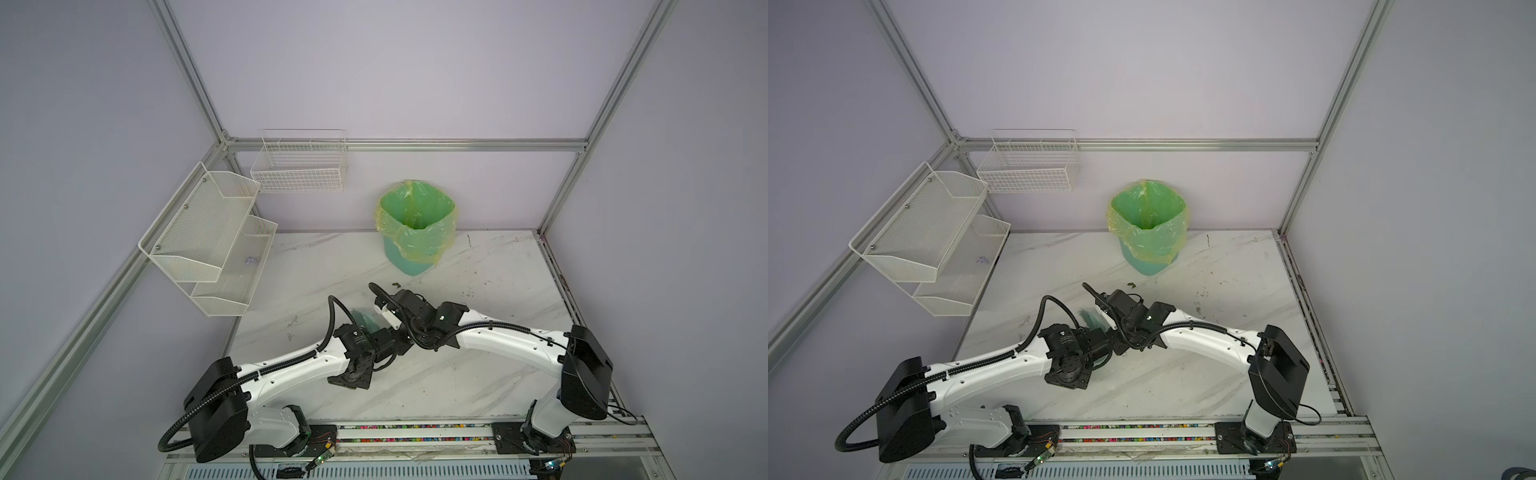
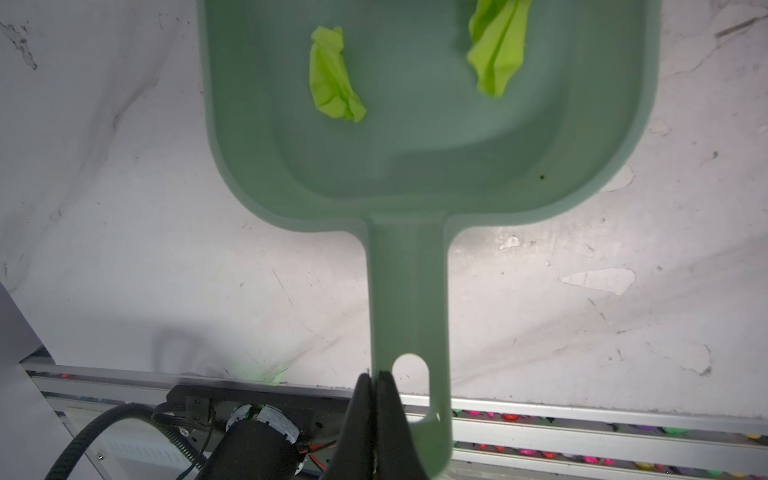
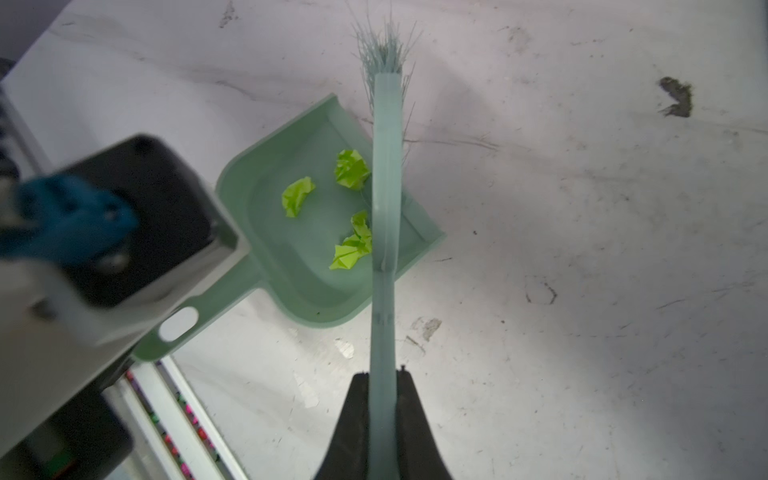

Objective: Sweep away the paper scraps from the table
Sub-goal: 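Sweep the three lime scraps into the dustpan with the right gripper's brush, then lift the loaded dustpan toward the green bin with the left gripper while right withdraws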

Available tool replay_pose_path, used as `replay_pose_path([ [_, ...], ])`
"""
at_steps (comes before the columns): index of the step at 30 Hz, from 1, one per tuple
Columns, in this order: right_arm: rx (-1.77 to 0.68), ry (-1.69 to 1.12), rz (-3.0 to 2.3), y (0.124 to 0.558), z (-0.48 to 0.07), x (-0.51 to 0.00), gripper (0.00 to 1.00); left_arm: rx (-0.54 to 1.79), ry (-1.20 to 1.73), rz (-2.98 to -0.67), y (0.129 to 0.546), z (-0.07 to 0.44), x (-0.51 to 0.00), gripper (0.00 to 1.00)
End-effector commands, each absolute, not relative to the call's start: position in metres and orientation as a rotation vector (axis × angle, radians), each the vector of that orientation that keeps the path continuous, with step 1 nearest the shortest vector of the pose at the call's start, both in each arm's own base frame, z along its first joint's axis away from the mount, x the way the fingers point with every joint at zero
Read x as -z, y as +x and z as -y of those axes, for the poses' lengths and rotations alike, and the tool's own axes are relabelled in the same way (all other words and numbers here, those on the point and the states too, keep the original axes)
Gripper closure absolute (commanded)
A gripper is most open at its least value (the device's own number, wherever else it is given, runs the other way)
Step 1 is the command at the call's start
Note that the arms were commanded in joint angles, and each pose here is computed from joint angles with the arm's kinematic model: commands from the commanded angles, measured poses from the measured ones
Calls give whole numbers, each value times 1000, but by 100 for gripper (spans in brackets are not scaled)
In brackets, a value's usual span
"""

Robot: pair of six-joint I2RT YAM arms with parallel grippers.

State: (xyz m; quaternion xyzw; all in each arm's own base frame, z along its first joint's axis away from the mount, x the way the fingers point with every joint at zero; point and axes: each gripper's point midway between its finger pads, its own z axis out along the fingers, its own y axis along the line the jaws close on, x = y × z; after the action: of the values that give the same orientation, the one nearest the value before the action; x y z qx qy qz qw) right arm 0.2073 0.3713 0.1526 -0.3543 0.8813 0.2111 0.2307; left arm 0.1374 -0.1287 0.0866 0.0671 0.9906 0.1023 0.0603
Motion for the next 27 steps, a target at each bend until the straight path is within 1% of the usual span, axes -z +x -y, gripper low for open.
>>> replay_pose_path([
  [1,-804,-869,-2368,194,-375,-196,100,-318,192,-2991,137,123,-87,100],
  [3,-866,-798,-2343,192,-373,-215,100,-315,193,-2989,137,123,-87,100],
  [7,-787,-655,-2319,209,-355,-233,100,-321,193,-2969,142,124,-91,100],
  [13,-639,-492,-2379,236,-322,-213,100,-328,164,-2898,152,121,-104,100],
  [15,-644,-442,-2358,240,-308,-221,100,-320,160,-2866,156,121,-110,100],
  [19,-586,-362,-2353,252,-278,-218,100,-336,154,-2804,167,120,-122,100],
  [27,-533,-287,-2353,254,-249,-209,100,-347,156,-2707,184,122,-135,100],
])
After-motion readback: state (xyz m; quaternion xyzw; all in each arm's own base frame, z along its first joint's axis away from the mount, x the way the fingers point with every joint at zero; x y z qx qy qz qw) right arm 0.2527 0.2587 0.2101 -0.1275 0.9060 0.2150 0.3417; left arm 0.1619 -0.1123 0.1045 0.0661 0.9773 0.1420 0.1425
